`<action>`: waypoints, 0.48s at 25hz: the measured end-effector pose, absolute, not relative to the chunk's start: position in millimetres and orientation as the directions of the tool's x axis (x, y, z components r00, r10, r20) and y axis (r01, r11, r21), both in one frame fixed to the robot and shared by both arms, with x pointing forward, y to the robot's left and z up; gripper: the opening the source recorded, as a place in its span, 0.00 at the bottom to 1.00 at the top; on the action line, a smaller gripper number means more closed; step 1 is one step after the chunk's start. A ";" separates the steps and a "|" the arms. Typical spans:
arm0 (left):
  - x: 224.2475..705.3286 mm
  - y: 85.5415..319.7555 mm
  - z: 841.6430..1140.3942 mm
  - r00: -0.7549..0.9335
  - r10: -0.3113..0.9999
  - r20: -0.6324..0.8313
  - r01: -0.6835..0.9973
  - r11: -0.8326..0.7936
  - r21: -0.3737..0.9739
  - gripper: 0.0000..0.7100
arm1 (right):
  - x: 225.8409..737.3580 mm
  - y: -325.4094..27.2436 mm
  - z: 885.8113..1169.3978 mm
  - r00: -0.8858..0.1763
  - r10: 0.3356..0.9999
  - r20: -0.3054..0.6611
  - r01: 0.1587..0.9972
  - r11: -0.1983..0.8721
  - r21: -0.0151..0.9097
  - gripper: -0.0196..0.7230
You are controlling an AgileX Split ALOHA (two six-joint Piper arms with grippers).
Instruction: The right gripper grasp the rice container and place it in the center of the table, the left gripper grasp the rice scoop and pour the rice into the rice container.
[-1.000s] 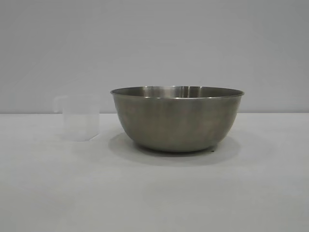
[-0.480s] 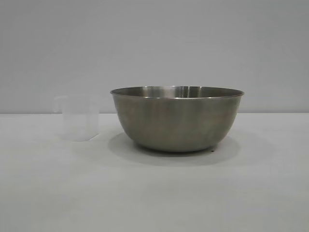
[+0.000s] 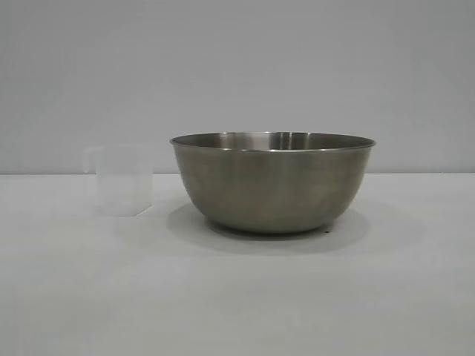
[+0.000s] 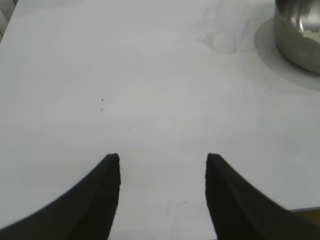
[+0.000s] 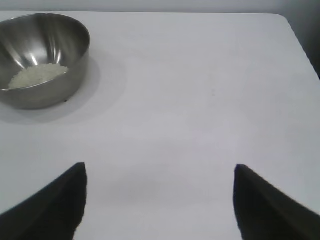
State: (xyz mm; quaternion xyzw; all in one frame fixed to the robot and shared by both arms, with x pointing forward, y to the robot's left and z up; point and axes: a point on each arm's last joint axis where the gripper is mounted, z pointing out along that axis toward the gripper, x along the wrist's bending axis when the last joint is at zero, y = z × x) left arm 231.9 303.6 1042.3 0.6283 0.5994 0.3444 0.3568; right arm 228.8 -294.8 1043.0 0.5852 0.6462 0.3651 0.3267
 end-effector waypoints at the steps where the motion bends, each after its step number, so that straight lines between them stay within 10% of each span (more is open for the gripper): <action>1: 231.9 303.5 1042.3 0.032 0.999 0.005 0.508 -0.021 0.861 0.54 | 228.8 -294.8 1043.0 -0.102 0.995 0.005 0.518 0.049 0.854 0.72; 12: 231.6 303.1 1042.3 -0.031 1.000 0.005 0.508 0.011 0.861 0.54 | 228.8 -294.8 1043.0 -0.102 0.995 0.005 0.518 0.049 0.854 0.72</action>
